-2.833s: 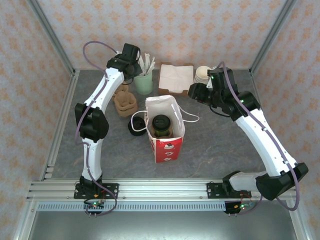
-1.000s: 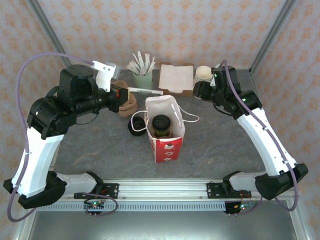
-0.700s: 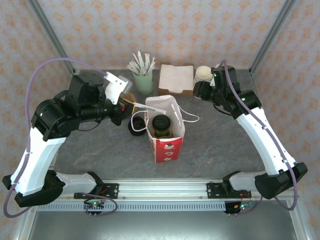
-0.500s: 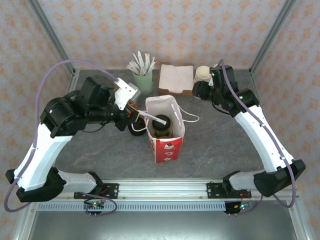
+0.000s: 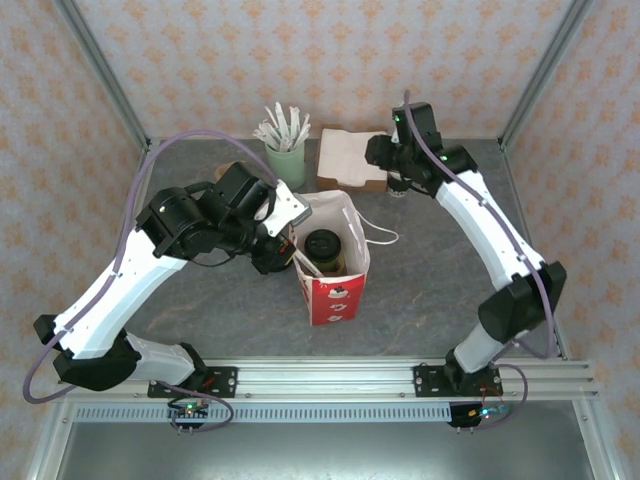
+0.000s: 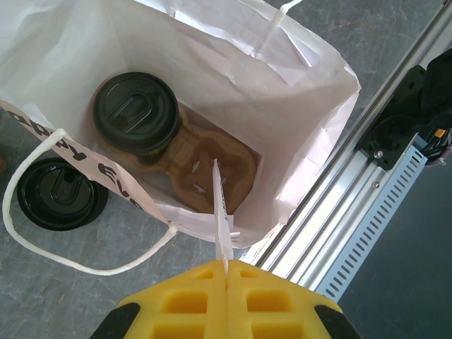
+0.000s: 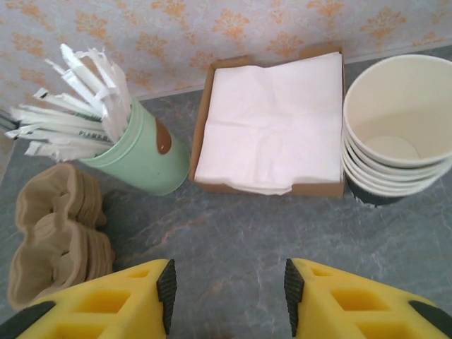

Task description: Pack the takeout coffee

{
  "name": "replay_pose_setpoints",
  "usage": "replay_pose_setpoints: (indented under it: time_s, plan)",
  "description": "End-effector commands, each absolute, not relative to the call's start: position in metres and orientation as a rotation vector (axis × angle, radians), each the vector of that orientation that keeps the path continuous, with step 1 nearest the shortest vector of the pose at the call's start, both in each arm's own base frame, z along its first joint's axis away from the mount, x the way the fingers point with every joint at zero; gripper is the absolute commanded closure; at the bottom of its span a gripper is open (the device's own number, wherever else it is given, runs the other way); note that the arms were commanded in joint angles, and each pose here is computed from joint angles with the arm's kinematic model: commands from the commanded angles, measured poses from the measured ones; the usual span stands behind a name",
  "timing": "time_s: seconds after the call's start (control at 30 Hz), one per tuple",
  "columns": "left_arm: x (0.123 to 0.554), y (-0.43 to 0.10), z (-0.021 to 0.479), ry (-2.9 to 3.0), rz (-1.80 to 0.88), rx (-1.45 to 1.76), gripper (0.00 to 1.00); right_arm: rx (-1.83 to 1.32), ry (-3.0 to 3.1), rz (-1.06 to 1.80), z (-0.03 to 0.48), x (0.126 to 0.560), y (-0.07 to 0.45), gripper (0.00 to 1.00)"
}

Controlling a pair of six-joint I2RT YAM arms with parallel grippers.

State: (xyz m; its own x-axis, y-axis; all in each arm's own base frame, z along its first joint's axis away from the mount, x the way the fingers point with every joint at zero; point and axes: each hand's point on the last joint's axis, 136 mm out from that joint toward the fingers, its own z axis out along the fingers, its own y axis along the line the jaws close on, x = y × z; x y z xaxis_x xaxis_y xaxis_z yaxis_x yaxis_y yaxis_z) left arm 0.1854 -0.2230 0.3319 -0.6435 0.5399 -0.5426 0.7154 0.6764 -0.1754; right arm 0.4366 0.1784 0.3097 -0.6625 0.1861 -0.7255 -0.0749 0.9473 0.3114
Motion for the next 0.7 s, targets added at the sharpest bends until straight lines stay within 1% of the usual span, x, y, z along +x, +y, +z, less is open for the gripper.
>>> replay_pose_setpoints:
  time_s: [0.0, 0.1, 0.13, 0.17, 0.23, 0.3, 0.37, 0.5, 0.67]
  plan:
    - [0.178, -0.224, 0.325, 2.462, -0.539, 1.006, 0.95, 0.040, 2.219, 0.331, 0.318, 0.465, 0.184, 0.54]
    - [0.180, -0.226, 0.325, 2.473, -0.537, 0.998, 0.95, 0.026, 2.251, 0.291, 0.304, 0.483, 0.196, 0.53]
    - [0.181, -0.228, 0.326, 2.470, -0.545, 0.994, 0.92, 0.024, 2.262, 0.278, 0.298, 0.489, 0.199, 0.53]
    - [0.181, -0.229, 0.328, 2.466, -0.550, 0.990, 0.86, 0.018, 2.273, 0.269, 0.294, 0.493, 0.203, 0.53]
    - [0.181, -0.232, 0.334, 2.444, -0.571, 0.986, 0.67, 0.022, 2.288, 0.219, 0.284, 0.504, 0.207, 0.53]
    - [0.181, -0.232, 0.343, 2.414, -0.585, 0.987, 0.53, 0.009, 2.285, 0.204, 0.279, 0.512, 0.213, 0.52]
    - [0.180, -0.233, 0.352, 2.379, -0.604, 0.984, 0.45, 0.021, 2.274, 0.192, 0.272, 0.522, 0.217, 0.50]
    - [0.178, -0.229, 0.373, 2.287, -0.626, 0.962, 0.34, 0.014, 2.306, 0.154, 0.254, 0.539, 0.223, 0.47]
    - [0.178, -0.222, 0.395, 2.170, -0.635, 0.904, 0.30, 0.009, 2.320, 0.077, 0.230, 0.562, 0.229, 0.46]
